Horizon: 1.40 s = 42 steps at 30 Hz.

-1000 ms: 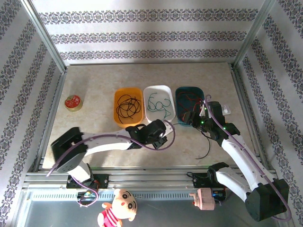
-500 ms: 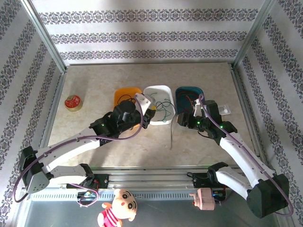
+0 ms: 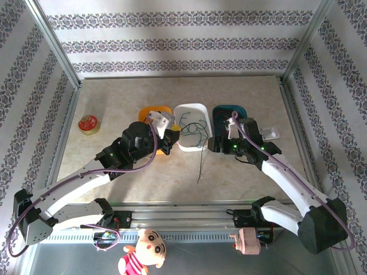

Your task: Untangle the cables

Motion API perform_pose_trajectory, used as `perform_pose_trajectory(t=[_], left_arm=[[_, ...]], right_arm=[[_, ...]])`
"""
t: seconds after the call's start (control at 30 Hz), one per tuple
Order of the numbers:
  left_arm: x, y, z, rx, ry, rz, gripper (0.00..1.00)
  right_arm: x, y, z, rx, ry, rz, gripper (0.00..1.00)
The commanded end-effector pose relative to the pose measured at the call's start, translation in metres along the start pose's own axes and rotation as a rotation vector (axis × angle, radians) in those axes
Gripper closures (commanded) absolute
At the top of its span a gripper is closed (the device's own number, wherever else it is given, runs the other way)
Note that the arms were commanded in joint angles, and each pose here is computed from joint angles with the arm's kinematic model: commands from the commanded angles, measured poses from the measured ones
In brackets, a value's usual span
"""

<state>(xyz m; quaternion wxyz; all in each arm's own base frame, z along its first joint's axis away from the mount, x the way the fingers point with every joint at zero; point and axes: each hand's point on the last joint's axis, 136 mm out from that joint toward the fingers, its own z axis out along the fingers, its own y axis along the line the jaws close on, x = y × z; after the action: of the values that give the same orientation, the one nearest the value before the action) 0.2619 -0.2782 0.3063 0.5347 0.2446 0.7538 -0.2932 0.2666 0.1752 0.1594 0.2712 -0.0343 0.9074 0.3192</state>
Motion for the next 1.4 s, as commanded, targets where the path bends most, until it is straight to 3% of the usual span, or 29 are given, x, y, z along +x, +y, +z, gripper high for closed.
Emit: perform_pose_trajectory(t=[0.0, 0.2, 0.3, 0.37, 0.53, 0.6, 0.77, 1.0, 1.13, 1.37], left_arm=[[-0.012, -0.003, -0.005, 0.033, -0.048, -0.024, 1.0], [-0.014, -0.008, -0.005, 0.064, -0.058, -0.054, 1.0], [-0.016, -0.009, -0.008, 0.071, -0.07, -0.07, 1.0], [-0.017, -0.008, -0.011, 0.074, -0.073, -0.077, 1.0], [-0.012, 0.004, -0.016, 0.024, -0.066, -0.089, 1.0], [-0.004, 0.011, -0.015, -0.002, -0.049, -0.097, 1.0], [0.04, 0.022, 0.0, -0.02, 0.061, -0.131, 1.0], [0.087, 0.002, 0.029, 0.112, 0.174, -0.14, 0.99], [0.085, -0.004, 0.036, 0.148, 0.146, -0.137, 0.91], [0.077, -0.005, 0.039, 0.157, 0.117, -0.1, 0.62]], right_arm=[[-0.026, 0.017, 0.008, -0.032, -0.055, -0.068, 0.31], [-0.041, 0.029, 0.033, -0.047, -0.054, -0.112, 0.32], [-0.055, 0.022, 0.037, 0.003, -0.094, -0.132, 0.37], [-0.062, 0.02, 0.038, 0.013, -0.112, -0.146, 0.49], [-0.067, 0.024, 0.031, -0.002, -0.126, -0.158, 0.94], [-0.07, 0.027, 0.023, -0.006, -0.148, -0.153, 1.0], [-0.082, 0.047, -0.01, -0.092, -0.23, -0.109, 1.0], [-0.094, 0.104, -0.042, -0.363, -0.26, -0.058, 1.0], [-0.1, 0.129, -0.049, -0.493, -0.244, -0.012, 1.0], [-0.098, 0.148, -0.047, -0.564, -0.2, 0.009, 1.0]])
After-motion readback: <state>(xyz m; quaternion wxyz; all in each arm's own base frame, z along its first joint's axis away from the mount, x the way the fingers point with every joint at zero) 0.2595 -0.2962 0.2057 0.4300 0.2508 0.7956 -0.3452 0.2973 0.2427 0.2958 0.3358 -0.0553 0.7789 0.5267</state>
